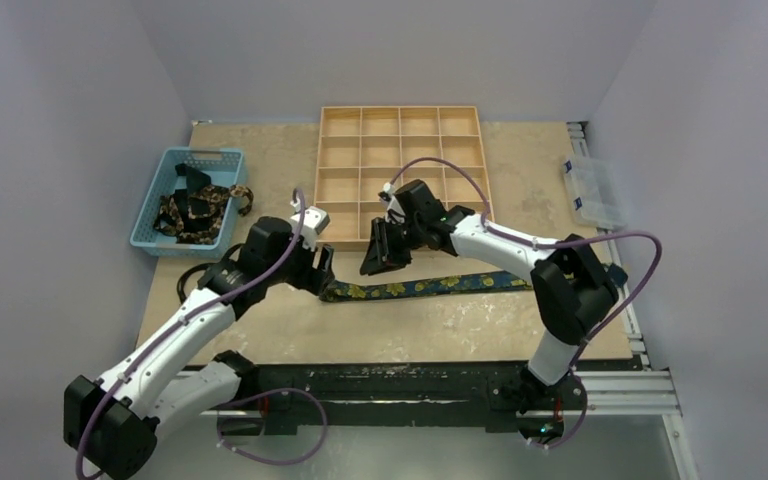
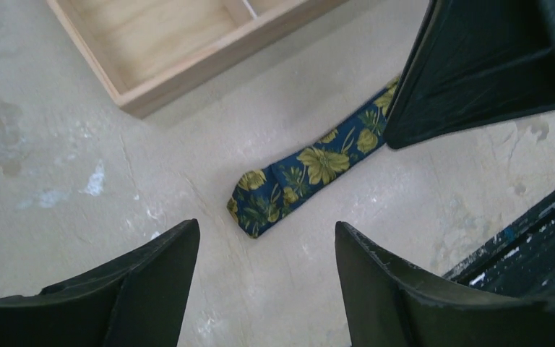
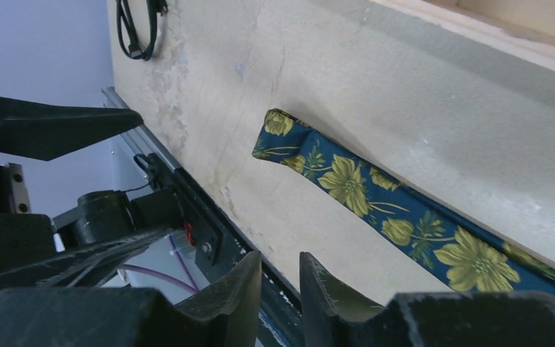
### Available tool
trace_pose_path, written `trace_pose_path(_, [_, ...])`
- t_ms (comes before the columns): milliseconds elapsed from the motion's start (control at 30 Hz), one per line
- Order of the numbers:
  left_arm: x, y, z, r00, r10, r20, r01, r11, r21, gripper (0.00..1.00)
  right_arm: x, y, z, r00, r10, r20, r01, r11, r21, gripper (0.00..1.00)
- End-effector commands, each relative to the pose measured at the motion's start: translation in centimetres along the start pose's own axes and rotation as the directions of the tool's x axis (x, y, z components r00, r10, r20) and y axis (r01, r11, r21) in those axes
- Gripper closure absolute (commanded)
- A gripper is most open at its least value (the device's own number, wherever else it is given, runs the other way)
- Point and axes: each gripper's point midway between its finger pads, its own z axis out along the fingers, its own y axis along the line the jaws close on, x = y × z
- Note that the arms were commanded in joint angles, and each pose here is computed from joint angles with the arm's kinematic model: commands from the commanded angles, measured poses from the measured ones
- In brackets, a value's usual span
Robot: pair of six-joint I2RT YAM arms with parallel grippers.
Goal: Roll the ties
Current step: Roll the tie at the center of the board.
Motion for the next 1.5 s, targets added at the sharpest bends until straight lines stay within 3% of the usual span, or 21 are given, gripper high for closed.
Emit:
trace_pose_path(0, [-3.3, 0.3, 0.5, 0.990, 0.047, 0.130, -0.050, 0.998, 0.023, 0.36, -1.1, 3.1, 1.5, 1.000, -0.019, 0.013, 0.020, 0.994, -0.106, 0.76])
trace_pose_path(200, [-2.3, 2.7, 3.2, 0.990, -0.139, -0.008, 0.139, 0.989, -0.046, 0.52, -0.4, 1.8, 3.4, 0.999, 0.025, -0.033, -0.028, 0.995, -0.094, 0.86])
trace_pose_path(333, [-1.5, 2.9, 4.2, 0.973, -0.212, -0.094, 0.206, 0.976, -0.067, 0.57, 0.1, 0.9, 4.3, 0.998, 0.032, -0.056, -0.037, 0.996, -0.084, 0.89])
trace_pose_path(533, [-1.9, 2.7, 5.6, 0.952, -0.285, -0.113, 0.278, 0.958, -0.070, 0.56, 1.1, -0.4, 5.6, 0.995, 0.042, -0.092, -0.047, 0.997, -0.055, 0.90])
trace_pose_path(767, [-1.7, 2.3, 7.2, 0.940, -0.292, -0.177, 0.289, 0.956, -0.044, 0.55, 2.6, -2.6, 7.2, 0.989, 0.051, -0.138, -0.053, 0.999, -0.011, 0.91])
trace_pose_path(1233, [1.9, 0.8, 6.2, 0.911, -0.291, -0.293, 0.306, 0.952, 0.006, 0.71, 4.1, -4.8, 8.4, 0.982, 0.086, -0.170, -0.083, 0.996, 0.024, 0.93])
trace_pose_path(1467, [3.8, -0.3, 4.8, 0.914, -0.237, -0.328, 0.261, 0.965, 0.032, 0.73, 4.1, -4.9, 8.4, 0.981, 0.089, -0.171, -0.086, 0.996, 0.025, 0.93])
